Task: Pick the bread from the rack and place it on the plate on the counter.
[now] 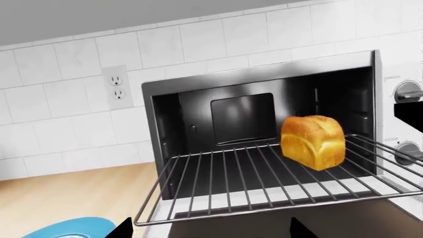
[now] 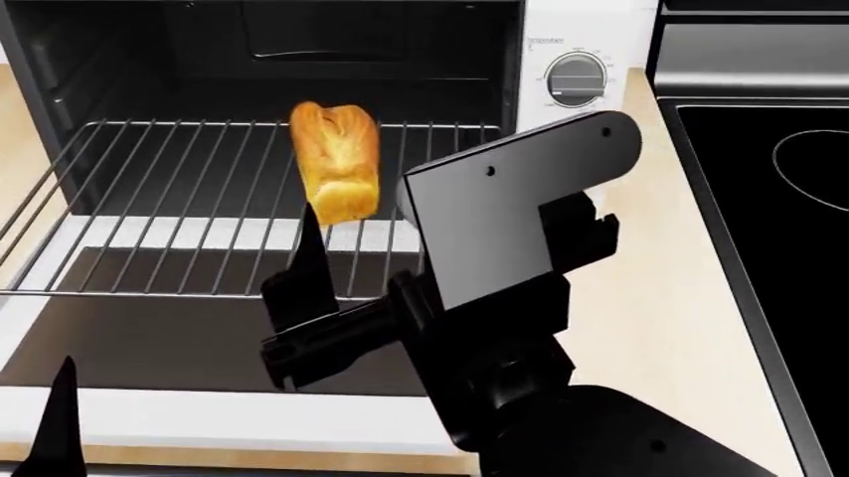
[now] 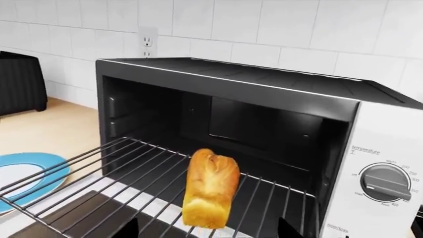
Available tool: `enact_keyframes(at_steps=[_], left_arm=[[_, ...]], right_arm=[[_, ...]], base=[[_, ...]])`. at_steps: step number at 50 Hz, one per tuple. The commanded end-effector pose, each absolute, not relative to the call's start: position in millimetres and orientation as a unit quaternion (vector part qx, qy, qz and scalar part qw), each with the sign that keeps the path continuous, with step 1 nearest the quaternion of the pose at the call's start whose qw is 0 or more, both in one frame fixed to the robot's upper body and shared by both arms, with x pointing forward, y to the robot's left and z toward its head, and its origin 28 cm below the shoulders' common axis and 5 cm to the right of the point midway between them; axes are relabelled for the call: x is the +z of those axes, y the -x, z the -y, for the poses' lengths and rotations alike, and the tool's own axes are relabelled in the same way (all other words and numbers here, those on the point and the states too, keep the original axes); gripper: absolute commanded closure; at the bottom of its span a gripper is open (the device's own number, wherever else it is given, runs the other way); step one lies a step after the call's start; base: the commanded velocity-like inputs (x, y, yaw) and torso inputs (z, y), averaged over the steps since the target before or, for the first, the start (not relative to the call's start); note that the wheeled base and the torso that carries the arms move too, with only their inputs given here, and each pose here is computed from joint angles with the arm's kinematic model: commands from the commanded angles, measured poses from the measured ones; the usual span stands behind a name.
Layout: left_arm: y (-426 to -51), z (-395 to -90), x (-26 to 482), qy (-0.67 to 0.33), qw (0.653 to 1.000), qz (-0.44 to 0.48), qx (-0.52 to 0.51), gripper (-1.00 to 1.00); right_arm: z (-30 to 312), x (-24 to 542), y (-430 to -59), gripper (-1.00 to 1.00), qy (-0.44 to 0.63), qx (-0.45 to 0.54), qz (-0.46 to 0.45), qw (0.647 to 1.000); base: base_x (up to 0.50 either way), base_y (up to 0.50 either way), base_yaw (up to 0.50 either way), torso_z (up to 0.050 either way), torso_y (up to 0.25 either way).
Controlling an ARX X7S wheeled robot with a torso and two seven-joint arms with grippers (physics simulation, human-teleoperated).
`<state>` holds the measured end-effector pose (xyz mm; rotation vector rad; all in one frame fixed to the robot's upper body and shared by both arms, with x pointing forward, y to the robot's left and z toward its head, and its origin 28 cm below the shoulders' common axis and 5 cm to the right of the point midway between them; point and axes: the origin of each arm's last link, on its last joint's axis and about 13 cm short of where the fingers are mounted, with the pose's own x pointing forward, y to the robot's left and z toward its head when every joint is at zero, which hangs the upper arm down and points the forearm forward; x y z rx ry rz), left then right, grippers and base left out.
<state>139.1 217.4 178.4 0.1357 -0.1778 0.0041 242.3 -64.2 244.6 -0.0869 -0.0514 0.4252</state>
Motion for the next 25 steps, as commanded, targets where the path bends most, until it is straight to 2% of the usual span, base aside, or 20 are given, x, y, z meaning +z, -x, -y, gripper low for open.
enact_keyframes(at_steps=[1,25], left_arm=[[-143,-216,181,-0.048,0.994,0.102,-0.006,-1.0],[-141,-215,176,-0.047,0.994,0.096,-0.009,-1.0]], right_arm=[[63,247,-253,-1.0,0.036,0.208,0.023,0.977],[59,240,-280,-1.0,0.06,0.206,-0.022,0.977]], base=[[0.0,0.0,0.0,0.0,0.0],[0.0,0.0,0.0,0.0,0.0]])
